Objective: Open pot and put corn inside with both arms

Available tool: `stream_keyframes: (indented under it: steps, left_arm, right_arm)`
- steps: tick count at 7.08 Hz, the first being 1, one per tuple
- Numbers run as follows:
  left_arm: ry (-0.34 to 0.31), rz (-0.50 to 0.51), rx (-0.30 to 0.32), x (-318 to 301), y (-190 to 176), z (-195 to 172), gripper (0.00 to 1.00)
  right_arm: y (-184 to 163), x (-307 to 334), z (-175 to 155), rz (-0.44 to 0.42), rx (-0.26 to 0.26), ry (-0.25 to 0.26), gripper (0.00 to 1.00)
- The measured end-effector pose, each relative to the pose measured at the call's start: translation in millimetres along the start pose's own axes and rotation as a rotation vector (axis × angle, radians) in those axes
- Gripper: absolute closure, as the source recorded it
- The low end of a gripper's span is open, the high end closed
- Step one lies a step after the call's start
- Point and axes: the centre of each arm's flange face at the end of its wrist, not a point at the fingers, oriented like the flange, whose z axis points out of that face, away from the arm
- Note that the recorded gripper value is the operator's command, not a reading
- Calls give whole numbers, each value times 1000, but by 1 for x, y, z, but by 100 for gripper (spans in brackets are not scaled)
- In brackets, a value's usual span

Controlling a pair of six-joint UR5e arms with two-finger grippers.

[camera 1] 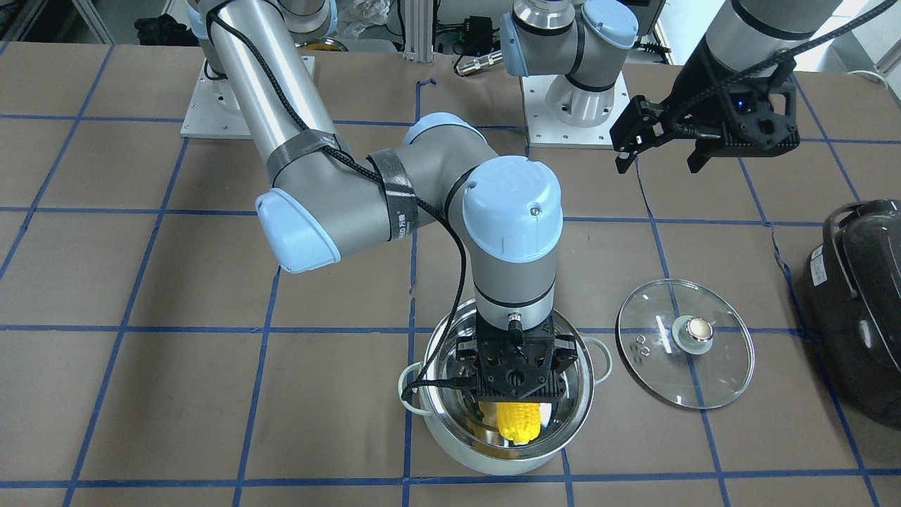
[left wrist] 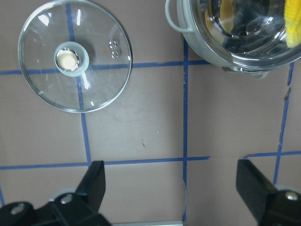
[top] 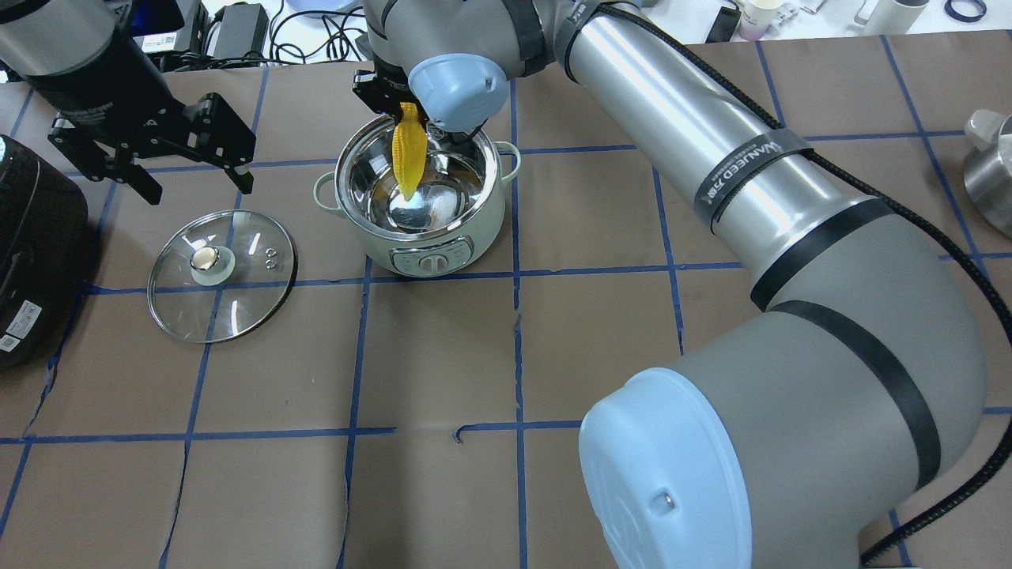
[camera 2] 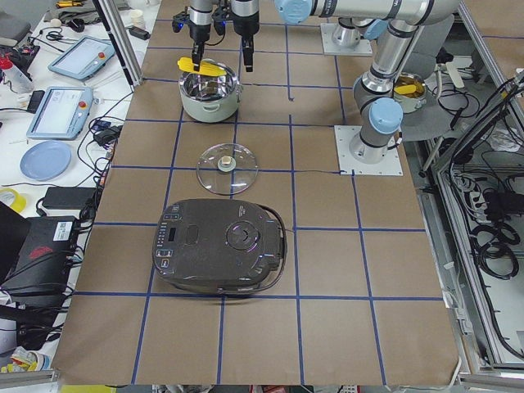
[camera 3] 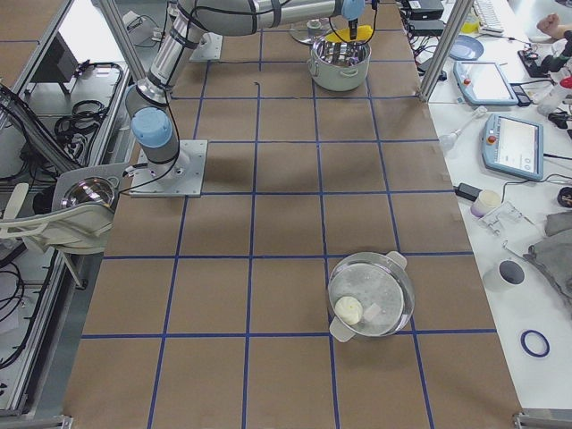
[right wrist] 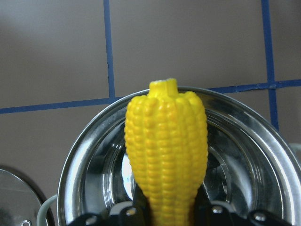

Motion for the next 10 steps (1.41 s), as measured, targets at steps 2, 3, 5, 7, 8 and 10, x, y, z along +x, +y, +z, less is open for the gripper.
stream_keyframes:
  steps: [2,3,5,7,8,10]
  left_arm:
    - [-1,-16,9,13,2,3,0]
    - [-2,15,18,21,2,4,0]
    - [-3,83,70,45,-2,7,0]
    - [-3,137,113,52,-6,5,0]
    - [-4,147,119,51,-7,5,0]
    - [-4,149,128,50,-8,2,0]
  right_arm:
    - [5,2,13,0,-8,18,0]
    - [8,5,19,4,-16,28,0]
    - [12,7,25,14,-28,31,0]
    - [9,12,4,-27,-18,30,0]
    - [0,34,-15,-72,-26,54,0]
    - [-27,127,-60,-124,-80,116,0]
